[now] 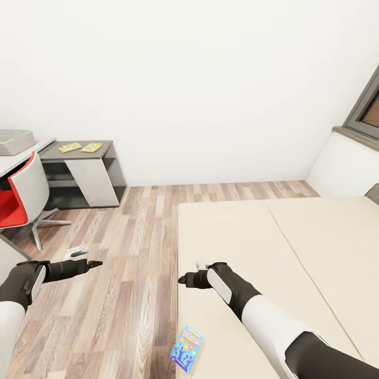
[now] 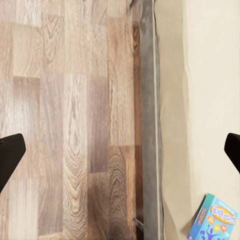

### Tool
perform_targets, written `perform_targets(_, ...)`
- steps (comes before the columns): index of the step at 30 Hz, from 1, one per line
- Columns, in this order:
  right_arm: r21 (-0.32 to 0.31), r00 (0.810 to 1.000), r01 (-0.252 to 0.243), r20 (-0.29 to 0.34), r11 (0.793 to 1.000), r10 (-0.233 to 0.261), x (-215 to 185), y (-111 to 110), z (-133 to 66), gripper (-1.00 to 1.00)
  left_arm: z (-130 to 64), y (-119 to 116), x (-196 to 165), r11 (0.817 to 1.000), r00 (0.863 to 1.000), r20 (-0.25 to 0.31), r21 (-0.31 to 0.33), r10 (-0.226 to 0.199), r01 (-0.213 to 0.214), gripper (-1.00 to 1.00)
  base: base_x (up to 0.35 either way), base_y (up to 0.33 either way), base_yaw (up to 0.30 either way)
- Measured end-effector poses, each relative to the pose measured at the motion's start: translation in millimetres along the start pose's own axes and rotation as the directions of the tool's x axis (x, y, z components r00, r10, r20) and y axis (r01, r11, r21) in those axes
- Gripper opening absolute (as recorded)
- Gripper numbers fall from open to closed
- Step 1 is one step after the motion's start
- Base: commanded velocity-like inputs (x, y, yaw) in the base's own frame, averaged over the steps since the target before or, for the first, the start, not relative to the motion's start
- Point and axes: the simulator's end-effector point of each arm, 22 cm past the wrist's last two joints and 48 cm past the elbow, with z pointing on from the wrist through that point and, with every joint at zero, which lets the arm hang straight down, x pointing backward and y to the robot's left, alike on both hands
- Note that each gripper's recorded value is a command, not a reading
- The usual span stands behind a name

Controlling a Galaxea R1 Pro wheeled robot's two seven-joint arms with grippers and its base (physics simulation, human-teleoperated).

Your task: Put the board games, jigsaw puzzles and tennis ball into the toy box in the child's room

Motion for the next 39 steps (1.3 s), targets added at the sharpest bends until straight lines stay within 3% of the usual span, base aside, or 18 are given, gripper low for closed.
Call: perform_targets(39, 0.001, 0.998, 0.027, 0.059, 1.000, -0.027, -23, 13, -27.3, 1.00, -25.5, -14, -26, 1.000, 0.998, 0.060, 0.012, 0.019, -0.020, 1.00, 0.000, 0.000, 0.000)
